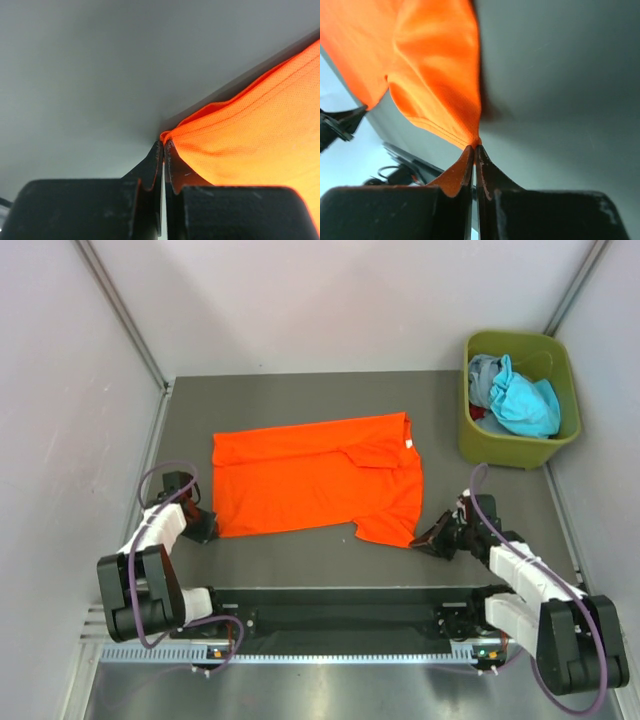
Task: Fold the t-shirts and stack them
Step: Fold the tshirt
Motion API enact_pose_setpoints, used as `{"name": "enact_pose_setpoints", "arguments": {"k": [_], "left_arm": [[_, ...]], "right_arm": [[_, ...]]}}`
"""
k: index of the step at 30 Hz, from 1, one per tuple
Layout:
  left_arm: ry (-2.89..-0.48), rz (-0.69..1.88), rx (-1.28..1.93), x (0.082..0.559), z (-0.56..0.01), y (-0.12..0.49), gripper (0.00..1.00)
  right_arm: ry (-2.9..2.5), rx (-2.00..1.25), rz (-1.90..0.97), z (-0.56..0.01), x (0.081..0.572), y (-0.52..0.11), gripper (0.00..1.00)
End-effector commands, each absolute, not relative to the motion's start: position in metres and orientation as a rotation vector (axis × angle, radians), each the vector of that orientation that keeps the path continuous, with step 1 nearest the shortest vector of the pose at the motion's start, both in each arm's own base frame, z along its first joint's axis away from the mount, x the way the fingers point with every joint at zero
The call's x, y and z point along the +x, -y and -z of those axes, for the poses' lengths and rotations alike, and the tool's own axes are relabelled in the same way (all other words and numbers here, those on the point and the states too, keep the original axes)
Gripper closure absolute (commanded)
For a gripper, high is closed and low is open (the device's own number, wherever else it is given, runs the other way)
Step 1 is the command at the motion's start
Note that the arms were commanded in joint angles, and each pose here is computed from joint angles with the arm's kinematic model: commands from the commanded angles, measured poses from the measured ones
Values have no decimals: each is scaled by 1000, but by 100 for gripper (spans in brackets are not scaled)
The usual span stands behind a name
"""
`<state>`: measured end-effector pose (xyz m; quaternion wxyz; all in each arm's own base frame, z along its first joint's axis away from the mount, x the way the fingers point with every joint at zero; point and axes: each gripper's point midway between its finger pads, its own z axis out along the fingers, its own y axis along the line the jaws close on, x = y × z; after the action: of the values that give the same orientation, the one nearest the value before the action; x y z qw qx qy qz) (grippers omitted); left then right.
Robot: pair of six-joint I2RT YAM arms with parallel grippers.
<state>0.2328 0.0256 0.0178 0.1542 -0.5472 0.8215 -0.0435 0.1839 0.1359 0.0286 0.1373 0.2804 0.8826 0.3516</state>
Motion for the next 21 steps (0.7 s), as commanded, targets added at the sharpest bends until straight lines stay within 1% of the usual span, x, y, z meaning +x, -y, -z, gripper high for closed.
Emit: {"name": "enact_pose_setpoints", "arguments": {"k": [1, 5, 7, 9, 12, 13, 14, 16, 17, 19, 21], "left_arm": [[-2336, 66, -1649, 214, -14, -27, 100], [-2343, 83, -1663, 207, -11, -23, 100], [-2354, 85, -1603, 210, -17, -25, 100], [-2369, 83, -1527, 217, -26, -28, 100], [-2382, 93, -1428, 232, -42, -33, 100], [-2388, 107, -1398, 238, -45, -32, 100], [-2382, 120, -1360, 247, -54, -34, 100], [-2395, 131, -1334, 257, -57, -33, 100], [-2386, 140, -1308, 268, -65, -36, 100], [-2374, 151, -1280, 280, -74, -37, 100], [-2368, 153, -1249, 296, -83, -40, 100]], "right_arm": [[-2629, 697, -922, -31, 174, -125, 100], [-2642, 603, -890, -37, 173, -122, 100], [-2639, 572, -861, -40, 174, -119, 100], [-2602, 509, -840, -54, 187, -117, 100], [-2534, 430, -832, -81, 219, -119, 100], [-2550, 426, -828, -81, 226, -119, 100], [-2507, 383, -821, -99, 244, -120, 100], [-2520, 365, -810, -103, 262, -121, 100], [-2484, 327, -822, -119, 278, -124, 100], [-2506, 322, -826, -118, 294, -126, 100], [-2475, 296, -829, -132, 315, -128, 100]]}}
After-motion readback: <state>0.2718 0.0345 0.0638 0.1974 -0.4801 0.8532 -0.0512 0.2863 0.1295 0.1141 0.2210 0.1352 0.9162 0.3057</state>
